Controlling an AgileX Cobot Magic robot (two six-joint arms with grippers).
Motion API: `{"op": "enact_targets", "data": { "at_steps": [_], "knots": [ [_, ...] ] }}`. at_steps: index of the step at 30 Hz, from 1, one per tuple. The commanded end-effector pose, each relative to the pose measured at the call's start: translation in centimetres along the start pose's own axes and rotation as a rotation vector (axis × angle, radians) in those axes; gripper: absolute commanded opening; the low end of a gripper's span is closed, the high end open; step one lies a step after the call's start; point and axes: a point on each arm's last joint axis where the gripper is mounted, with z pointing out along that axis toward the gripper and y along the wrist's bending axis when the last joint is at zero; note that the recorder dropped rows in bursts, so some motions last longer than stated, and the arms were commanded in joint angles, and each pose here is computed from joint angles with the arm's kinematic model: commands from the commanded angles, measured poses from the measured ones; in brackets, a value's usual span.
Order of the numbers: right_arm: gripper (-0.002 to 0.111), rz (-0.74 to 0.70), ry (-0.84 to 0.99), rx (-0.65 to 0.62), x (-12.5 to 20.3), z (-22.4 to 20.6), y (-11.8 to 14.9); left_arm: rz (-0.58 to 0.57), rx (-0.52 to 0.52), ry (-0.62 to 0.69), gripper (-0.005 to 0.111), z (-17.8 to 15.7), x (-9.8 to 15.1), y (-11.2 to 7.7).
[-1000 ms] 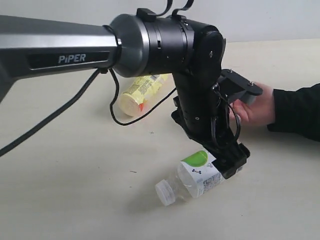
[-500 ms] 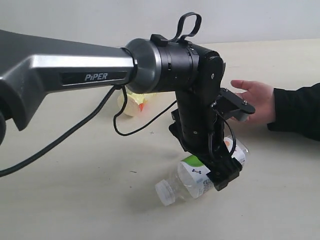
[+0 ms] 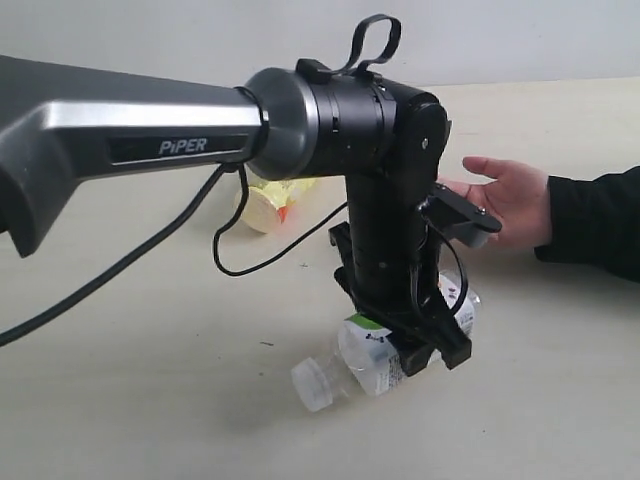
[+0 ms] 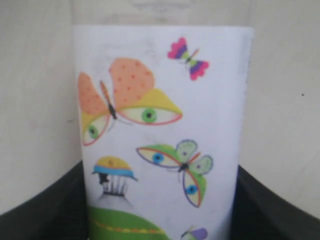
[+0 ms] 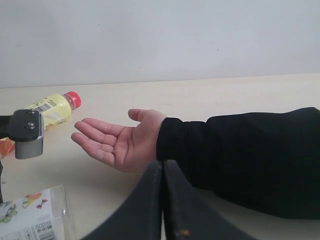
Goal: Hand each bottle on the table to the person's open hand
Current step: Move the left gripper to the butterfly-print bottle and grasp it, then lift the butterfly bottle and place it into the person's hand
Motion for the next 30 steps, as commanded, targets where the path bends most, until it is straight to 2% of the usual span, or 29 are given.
{"op": "enact_targets", "data": {
  "at_steps": [1, 8, 14, 17, 21, 27, 30],
  "knots": [
    [0.000, -0.001, -0.011, 0.004, 0.0, 0.0, 0.0, -0.090, 0.005, -0.115, 0.000, -4.0, -0.5, -0.9],
    [0.000, -0.001, -0.011, 0.004, 0.0, 0.0, 0.0, -0.331, 0.063, -0.317, 0.000, -9.1, -3.1, -1.7],
    [0.000, -0.003, -0.011, 0.004, 0.0, 0.0, 0.0, -0.405, 0.119, -0.457, 0.000, -11.6, -5.6, -2.0],
    [0.000, -0.003, -0.011, 0.004, 0.0, 0.0, 0.0, -0.478, 0.146, -0.527, 0.000, -11.4, -6.9, -1.8],
    [0.000, -0.003, -0.011, 0.004, 0.0, 0.0, 0.0, -0.528, 0.179, -0.605, 0.000, -10.1, -8.3, -0.6],
    [0.000, -0.003, -0.011, 0.004, 0.0, 0.0, 0.0, -0.727, 0.256, -0.618, 0.000, -7.6, -9.2, 2.5],
    [0.000, -0.003, -0.011, 0.004, 0.0, 0.0, 0.0, -0.782, 0.290, -0.628, 0.000, -6.7, -9.5, 3.7]
  ]
}}
